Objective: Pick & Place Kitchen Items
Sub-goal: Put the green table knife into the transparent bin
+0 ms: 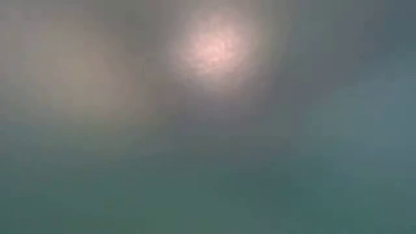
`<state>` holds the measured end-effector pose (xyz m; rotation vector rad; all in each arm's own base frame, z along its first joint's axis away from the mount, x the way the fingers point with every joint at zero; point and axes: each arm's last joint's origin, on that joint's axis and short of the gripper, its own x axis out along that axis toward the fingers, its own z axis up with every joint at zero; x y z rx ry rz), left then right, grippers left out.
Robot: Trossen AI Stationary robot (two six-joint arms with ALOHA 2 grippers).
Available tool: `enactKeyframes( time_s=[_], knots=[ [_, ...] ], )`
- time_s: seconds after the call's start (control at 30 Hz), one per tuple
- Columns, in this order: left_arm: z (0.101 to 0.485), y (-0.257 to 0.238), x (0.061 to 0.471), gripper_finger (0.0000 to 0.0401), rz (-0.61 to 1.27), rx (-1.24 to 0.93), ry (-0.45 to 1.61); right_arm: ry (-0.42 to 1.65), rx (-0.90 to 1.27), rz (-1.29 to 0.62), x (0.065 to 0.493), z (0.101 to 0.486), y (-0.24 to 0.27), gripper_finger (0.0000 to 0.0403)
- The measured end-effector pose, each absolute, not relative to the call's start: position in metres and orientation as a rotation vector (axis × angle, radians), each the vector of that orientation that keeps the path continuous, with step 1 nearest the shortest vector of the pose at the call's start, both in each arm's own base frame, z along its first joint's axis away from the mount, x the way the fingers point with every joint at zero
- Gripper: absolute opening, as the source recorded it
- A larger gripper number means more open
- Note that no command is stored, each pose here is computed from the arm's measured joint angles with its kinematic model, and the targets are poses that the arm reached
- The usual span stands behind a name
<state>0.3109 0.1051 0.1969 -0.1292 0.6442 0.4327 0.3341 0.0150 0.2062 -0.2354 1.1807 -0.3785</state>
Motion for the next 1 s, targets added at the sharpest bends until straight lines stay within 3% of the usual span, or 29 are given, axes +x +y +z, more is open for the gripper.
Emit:
enactKeyframes(
  time_s=[0.3,0.57,0.77,1.0],
  knots=[
    [0.198,0.105,0.314,0.0168,0.365,0.003,0.64,1.056,-0.179,-0.33,0.349,0.212,-0.033,0.0143],
    [0.193,0.105,0.31,0.0168,0.272,0.008,0.697,0.846,0.042,-0.076,0.346,0.2,-0.094,0.0143],
    [0.171,0.117,0.314,0.0168,0.207,0.018,0.725,0.88,0.125,-0.179,0.329,0.19,-0.127,0.0143],
    [0.136,0.133,0.331,0.0168,0.219,0.0,0.667,0.903,0.116,-0.174,0.322,0.182,-0.132,0.0143]
  ],
)
